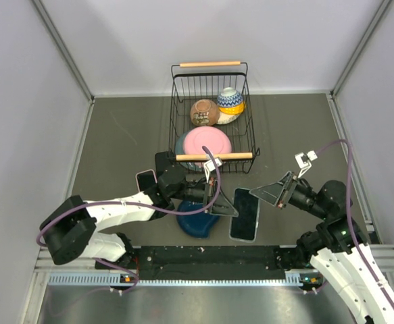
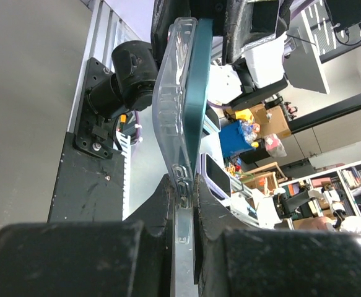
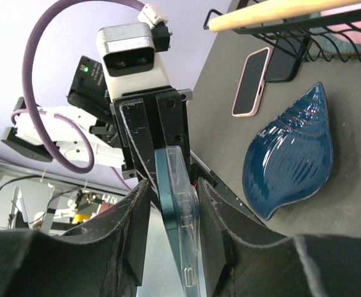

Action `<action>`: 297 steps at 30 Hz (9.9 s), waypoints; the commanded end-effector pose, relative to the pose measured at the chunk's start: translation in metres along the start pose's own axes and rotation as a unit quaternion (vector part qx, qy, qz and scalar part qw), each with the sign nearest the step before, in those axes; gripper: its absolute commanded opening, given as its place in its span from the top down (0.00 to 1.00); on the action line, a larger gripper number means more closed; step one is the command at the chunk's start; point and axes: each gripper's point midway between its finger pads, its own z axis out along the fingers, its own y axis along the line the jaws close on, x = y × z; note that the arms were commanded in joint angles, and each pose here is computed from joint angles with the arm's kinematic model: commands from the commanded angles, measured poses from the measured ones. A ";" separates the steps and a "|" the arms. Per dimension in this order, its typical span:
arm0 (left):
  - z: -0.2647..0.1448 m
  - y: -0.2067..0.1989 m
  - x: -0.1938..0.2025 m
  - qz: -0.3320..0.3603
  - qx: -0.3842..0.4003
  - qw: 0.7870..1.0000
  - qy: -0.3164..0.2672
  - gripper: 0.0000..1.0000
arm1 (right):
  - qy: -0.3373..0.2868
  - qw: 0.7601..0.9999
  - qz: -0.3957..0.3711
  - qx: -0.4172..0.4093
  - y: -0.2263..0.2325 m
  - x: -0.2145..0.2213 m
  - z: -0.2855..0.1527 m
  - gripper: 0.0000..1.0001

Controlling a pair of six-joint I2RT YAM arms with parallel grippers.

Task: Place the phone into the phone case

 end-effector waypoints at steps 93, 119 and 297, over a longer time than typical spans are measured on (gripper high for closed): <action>-0.025 -0.005 -0.078 0.012 -0.069 0.986 -0.154 1.00 | 0.070 0.993 -0.016 -0.092 -0.030 0.052 0.006 0.85; -0.028 0.011 -0.040 -0.013 -0.092 0.992 -0.087 0.65 | -0.028 0.995 0.009 -0.094 -0.002 0.006 0.011 1.00; -0.314 0.225 -0.147 -0.117 -0.770 0.597 -0.193 1.00 | 0.021 0.988 -0.142 0.047 -0.002 0.011 -0.032 0.01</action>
